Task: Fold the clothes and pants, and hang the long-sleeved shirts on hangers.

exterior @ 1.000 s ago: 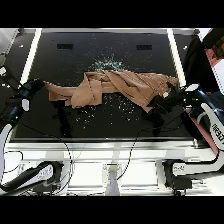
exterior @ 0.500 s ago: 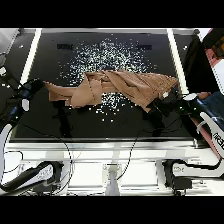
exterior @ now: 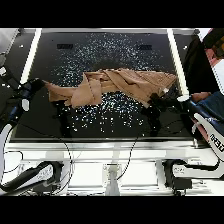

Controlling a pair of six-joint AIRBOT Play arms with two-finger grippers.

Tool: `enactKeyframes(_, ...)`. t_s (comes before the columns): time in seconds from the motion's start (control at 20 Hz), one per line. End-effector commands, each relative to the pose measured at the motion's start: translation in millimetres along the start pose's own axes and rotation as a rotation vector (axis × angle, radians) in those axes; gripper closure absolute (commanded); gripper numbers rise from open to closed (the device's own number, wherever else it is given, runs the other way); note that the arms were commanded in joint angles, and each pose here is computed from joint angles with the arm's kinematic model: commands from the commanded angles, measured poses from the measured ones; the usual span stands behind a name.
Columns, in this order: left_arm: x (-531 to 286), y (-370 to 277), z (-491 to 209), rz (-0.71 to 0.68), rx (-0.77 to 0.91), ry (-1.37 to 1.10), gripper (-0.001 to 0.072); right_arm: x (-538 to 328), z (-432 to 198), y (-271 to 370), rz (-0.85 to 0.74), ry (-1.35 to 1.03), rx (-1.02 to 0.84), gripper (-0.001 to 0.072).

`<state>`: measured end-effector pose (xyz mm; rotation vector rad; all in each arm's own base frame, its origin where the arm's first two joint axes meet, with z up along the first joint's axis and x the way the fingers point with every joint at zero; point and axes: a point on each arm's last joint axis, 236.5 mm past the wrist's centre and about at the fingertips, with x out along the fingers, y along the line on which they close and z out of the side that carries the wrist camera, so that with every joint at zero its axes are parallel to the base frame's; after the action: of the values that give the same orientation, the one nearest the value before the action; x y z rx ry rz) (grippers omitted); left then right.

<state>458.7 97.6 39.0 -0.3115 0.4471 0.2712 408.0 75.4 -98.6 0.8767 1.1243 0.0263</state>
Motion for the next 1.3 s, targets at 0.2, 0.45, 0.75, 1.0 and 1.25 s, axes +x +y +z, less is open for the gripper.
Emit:
enactKeyframes(0.2, -33, -6, 13, 0.006, 0.223, 0.017, 0.0000, -51, 52, 74, 0.076, -0.144, -0.293, 0.0675)
enactKeyframes(0.45, -79, -28, -102, -0.096, 0.436, 0.512, 0.0009, -55, 52, 78, 0.072, -0.134, -0.327, 0.0675)
enactKeyframes(0.75, -79, -102, -184, -0.380, 0.470, 0.673, 0.0147, -55, 52, 76, 0.061, -0.133, -0.339, 0.0675)
enactKeyframes(1.0, -46, -108, -206, -0.355, 0.453, 0.651, 0.0147, -54, 53, 73, 0.047, -0.135, -0.353, 0.0675)
enactKeyframes(1.25, -29, -139, -208, -0.374, 0.411, 0.551, 0.0213, -54, 53, 73, 0.044, -0.134, -0.356, 0.0675)
